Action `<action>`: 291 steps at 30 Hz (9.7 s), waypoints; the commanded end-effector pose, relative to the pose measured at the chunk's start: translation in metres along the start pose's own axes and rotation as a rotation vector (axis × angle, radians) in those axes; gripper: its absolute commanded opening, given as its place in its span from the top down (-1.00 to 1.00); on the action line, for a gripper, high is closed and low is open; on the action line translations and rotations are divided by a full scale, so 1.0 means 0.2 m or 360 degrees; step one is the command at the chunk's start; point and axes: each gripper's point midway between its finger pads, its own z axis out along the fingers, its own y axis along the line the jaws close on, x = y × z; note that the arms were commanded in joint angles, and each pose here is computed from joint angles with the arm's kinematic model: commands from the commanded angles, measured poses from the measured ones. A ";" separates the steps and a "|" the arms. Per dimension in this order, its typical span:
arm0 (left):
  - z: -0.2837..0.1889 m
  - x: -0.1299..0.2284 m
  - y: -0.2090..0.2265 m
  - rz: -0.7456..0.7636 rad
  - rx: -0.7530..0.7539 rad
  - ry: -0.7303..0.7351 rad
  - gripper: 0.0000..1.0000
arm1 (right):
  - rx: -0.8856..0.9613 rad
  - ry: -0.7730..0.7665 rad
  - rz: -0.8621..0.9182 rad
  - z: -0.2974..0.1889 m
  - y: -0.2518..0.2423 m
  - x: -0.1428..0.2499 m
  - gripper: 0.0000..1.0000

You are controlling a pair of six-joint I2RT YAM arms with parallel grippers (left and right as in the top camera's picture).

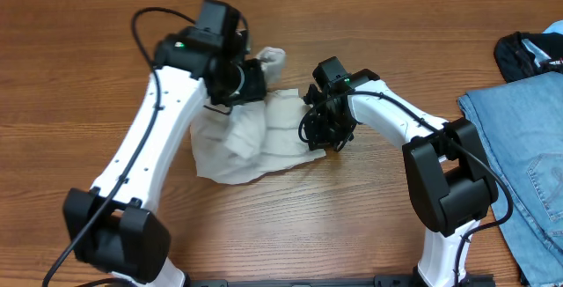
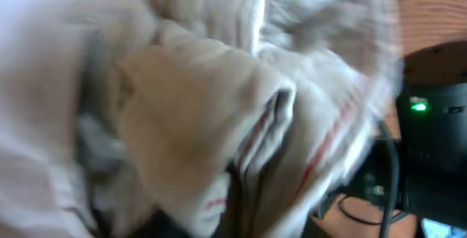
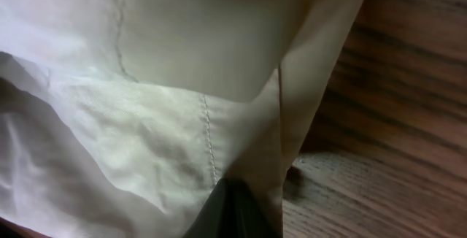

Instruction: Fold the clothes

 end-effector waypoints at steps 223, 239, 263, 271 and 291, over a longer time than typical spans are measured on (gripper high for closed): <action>-1.21 0.88 0.56 0.0433 -0.0621 -0.0982 -0.99 | 0.0480 -0.1410 0.0292 -1.34 -0.25 0.64 -1.00; -1.21 0.88 0.56 0.0432 -0.0622 -0.0978 -0.99 | 0.0467 -0.1877 0.0046 -1.41 -0.25 0.58 -1.00; -1.21 0.88 0.56 0.0432 -0.0622 -0.0979 -1.00 | 0.0399 -0.2658 -0.0042 -1.05 -0.49 0.61 -1.00; -1.20 0.88 0.56 0.0432 -0.0622 -0.0978 -0.99 | 0.0428 -0.2596 0.0002 -1.01 -0.55 0.62 -1.00; -1.21 0.88 0.56 0.0432 -0.0622 -0.0979 -0.99 | 0.0422 -0.2596 0.0003 -1.01 -0.55 0.62 -1.00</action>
